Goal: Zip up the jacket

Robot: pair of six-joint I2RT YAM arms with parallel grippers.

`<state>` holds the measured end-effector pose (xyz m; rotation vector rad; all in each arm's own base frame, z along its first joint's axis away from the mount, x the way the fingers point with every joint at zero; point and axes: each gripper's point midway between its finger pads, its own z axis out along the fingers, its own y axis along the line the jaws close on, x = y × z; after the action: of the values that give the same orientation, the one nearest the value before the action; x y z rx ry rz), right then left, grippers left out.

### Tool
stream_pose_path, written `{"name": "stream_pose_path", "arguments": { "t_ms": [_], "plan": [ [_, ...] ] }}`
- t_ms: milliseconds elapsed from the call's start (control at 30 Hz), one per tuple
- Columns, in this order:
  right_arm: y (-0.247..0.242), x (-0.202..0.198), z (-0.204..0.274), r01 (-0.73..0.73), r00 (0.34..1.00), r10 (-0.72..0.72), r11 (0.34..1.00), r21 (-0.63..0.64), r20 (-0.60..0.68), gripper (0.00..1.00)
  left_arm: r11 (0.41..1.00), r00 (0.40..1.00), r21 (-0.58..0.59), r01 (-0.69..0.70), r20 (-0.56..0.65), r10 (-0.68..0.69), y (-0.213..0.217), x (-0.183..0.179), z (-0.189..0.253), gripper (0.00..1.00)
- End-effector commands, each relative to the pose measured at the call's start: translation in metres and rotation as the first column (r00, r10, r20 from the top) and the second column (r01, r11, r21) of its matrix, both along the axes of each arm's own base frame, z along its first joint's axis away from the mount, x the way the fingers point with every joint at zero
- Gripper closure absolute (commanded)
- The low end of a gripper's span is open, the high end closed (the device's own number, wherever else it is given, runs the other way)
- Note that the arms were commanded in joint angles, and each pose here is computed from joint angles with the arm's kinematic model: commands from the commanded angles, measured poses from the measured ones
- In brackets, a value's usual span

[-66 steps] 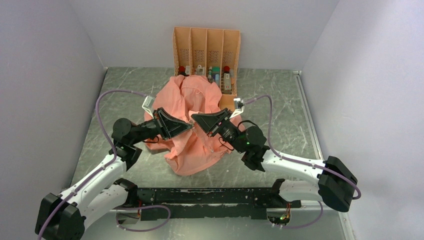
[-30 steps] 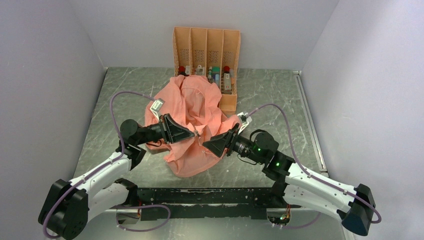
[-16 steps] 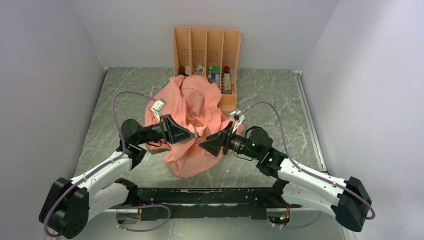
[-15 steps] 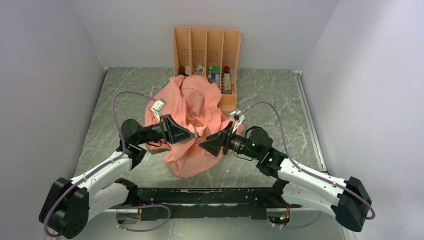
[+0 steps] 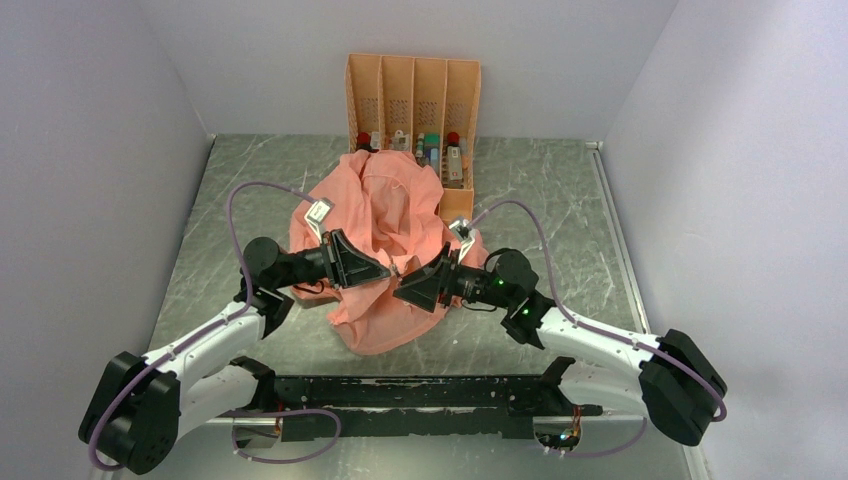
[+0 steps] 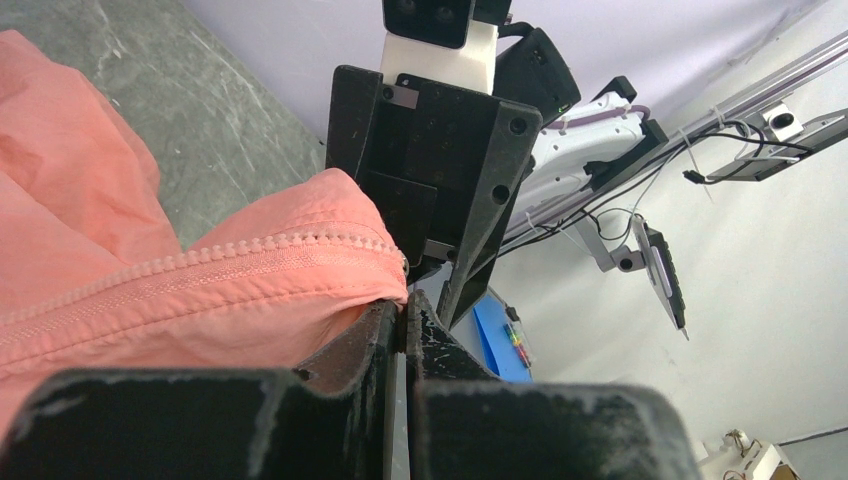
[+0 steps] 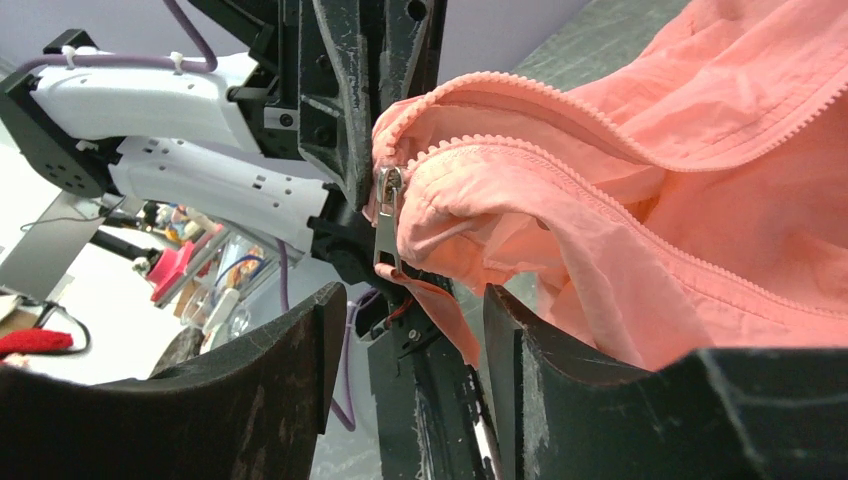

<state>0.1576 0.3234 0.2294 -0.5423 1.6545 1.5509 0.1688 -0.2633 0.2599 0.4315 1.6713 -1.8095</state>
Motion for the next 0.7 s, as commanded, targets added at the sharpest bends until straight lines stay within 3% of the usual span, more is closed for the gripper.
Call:
{"name": "stream_pose_path", "arguments": {
  "t_ms": [0, 167, 433, 533, 667],
  "plan": [
    [0.003, -0.006, 0.011, -0.053, 0.998, 0.051, 0.997, 0.051, 0.027, 0.45, 0.999, 0.998, -0.021, 0.026, 0.054, -0.025, -0.001, -0.005, 0.01, 0.92],
    [0.008, -0.007, 0.009, -0.079, 0.997, 0.078, 0.995, 0.058, 0.018, 0.52, 1.0, 0.998, -0.015, 0.022, 0.056, -0.021, -0.001, -0.005, 0.01, 0.92],
    [0.006, -0.011, 0.008, -0.092, 0.996, 0.091, 0.994, 0.056, 0.011, 0.81, 1.0, 0.998, -0.014, 0.026, 0.054, -0.025, -0.001, -0.004, 0.01, 0.92],
    [0.004, -0.012, 0.011, -0.085, 0.996, 0.084, 0.995, 0.051, 0.015, 1.0, 1.0, 0.998, -0.012, 0.026, 0.054, -0.025, -0.001, -0.004, 0.009, 0.92],
    [0.001, -0.013, 0.022, -0.081, 0.997, 0.08, 0.995, 0.058, 0.019, 1.0, 1.0, 0.998, -0.001, 0.028, 0.053, -0.028, -0.001, -0.005, 0.006, 0.92]
  ]
}}
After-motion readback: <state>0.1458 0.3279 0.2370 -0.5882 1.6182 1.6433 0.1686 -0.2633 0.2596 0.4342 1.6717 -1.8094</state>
